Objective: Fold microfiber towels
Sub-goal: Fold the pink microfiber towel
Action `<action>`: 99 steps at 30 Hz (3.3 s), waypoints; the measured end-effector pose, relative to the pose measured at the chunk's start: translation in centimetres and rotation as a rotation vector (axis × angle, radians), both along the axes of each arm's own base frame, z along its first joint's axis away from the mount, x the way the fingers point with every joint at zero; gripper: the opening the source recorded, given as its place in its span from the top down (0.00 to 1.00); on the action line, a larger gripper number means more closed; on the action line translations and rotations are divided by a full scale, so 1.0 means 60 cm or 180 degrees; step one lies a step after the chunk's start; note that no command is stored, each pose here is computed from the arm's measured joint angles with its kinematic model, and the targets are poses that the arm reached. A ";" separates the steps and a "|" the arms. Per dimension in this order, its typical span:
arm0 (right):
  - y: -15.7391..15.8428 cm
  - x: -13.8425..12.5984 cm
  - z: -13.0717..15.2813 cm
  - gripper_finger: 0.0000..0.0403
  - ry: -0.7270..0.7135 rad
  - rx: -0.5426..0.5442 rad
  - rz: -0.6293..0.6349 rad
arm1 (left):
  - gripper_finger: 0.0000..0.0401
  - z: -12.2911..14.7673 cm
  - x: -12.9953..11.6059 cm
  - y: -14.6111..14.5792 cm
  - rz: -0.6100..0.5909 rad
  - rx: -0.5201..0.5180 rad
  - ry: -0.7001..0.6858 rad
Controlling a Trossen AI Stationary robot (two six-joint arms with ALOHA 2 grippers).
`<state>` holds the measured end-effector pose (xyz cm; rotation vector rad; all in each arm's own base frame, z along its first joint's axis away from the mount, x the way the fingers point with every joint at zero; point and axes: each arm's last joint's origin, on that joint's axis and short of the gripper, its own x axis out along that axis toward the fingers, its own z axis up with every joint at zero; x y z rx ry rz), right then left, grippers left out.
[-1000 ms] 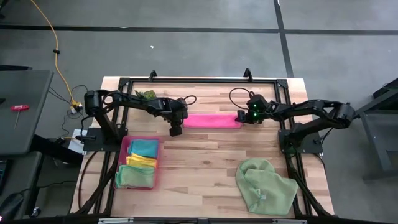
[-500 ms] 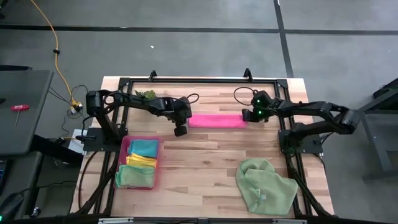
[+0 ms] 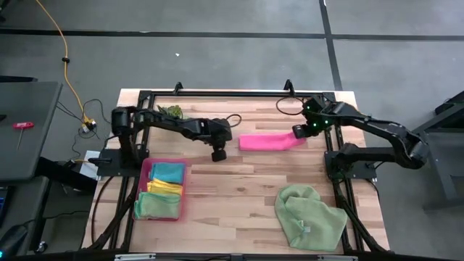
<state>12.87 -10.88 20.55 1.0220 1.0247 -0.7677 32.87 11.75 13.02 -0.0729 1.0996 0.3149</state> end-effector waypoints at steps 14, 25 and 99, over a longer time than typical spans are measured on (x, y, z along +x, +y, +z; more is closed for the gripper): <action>0.011 0.050 0.029 1.00 -0.0065 0.0003 0.0076 | 1.00 -0.011 0.066 0.009 -0.0006 0.0011 -0.0171; 0.033 0.084 0.036 1.00 -0.0443 0.0029 0.0007 | 1.00 -0.005 0.075 0.011 -0.0047 0.0018 -0.0401; 0.034 0.265 -0.068 0.88 -0.1435 0.0601 -0.0624 | 1.00 0.001 0.082 0.009 0.0027 0.0022 -0.0586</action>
